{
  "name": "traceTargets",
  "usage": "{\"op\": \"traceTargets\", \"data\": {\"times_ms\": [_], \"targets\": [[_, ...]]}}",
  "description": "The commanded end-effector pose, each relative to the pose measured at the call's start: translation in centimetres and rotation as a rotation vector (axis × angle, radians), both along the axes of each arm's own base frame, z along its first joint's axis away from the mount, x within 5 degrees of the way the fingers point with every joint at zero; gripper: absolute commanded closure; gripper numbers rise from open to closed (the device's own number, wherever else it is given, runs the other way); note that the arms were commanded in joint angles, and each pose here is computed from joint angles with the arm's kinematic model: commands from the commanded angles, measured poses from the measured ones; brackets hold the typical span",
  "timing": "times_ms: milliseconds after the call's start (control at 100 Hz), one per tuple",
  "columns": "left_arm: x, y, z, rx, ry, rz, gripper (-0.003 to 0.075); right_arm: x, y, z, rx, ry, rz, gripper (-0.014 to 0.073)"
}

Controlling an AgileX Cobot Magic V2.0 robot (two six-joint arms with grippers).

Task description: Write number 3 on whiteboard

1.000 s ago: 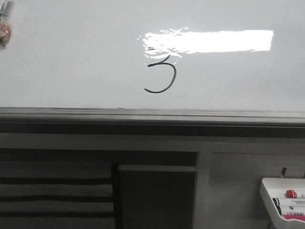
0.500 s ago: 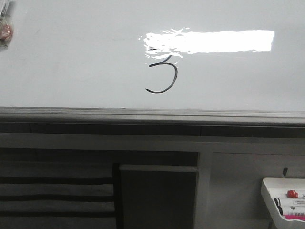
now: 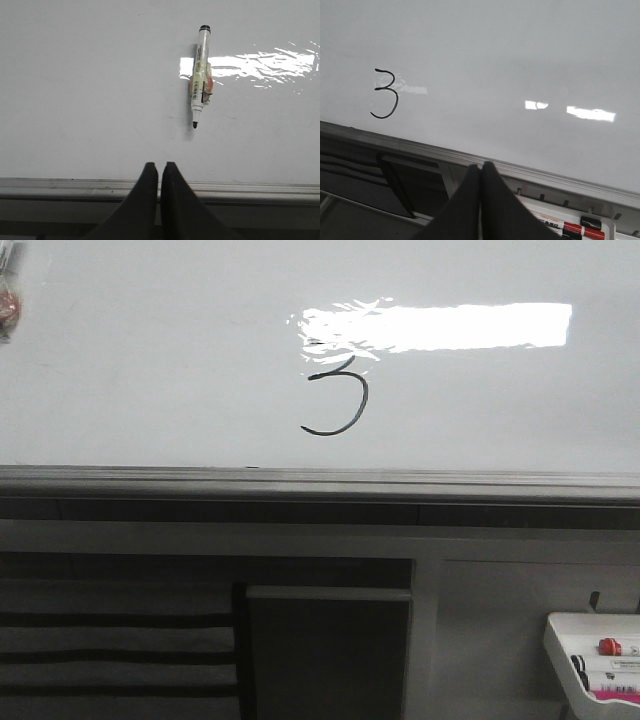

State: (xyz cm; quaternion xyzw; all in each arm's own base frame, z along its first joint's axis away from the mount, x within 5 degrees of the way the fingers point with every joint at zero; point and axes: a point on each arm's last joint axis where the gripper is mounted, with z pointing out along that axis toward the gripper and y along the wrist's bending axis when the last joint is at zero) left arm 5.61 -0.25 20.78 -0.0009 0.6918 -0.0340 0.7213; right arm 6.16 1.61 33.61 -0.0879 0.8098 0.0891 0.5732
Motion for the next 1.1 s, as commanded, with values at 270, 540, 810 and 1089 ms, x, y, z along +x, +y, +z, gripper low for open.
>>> {"op": "traceTargets", "data": {"times_ms": [270, 540, 810, 1089], "targets": [[-0.3, 0.0, 0.9, -0.015, -0.114, -0.007, 0.0739, 0.2, 0.0, 1.3, 0.012, -0.089, -0.007, 0.0674], [-0.3, 0.0, 0.9, -0.015, -0.114, -0.007, 0.0739, 0.2, 0.0, 1.3, 0.012, -0.089, -0.007, 0.0674], [-0.3, 0.0, 0.9, -0.015, -0.114, -0.007, 0.0739, -0.2, -0.3, 0.9, 0.017, -0.113, -0.030, 0.0674], [-0.3, 0.0, 0.9, -0.015, -0.114, -0.007, 0.0739, -0.5, -1.6, -5.6, 0.094, -0.417, -0.259, 0.0674]]}}
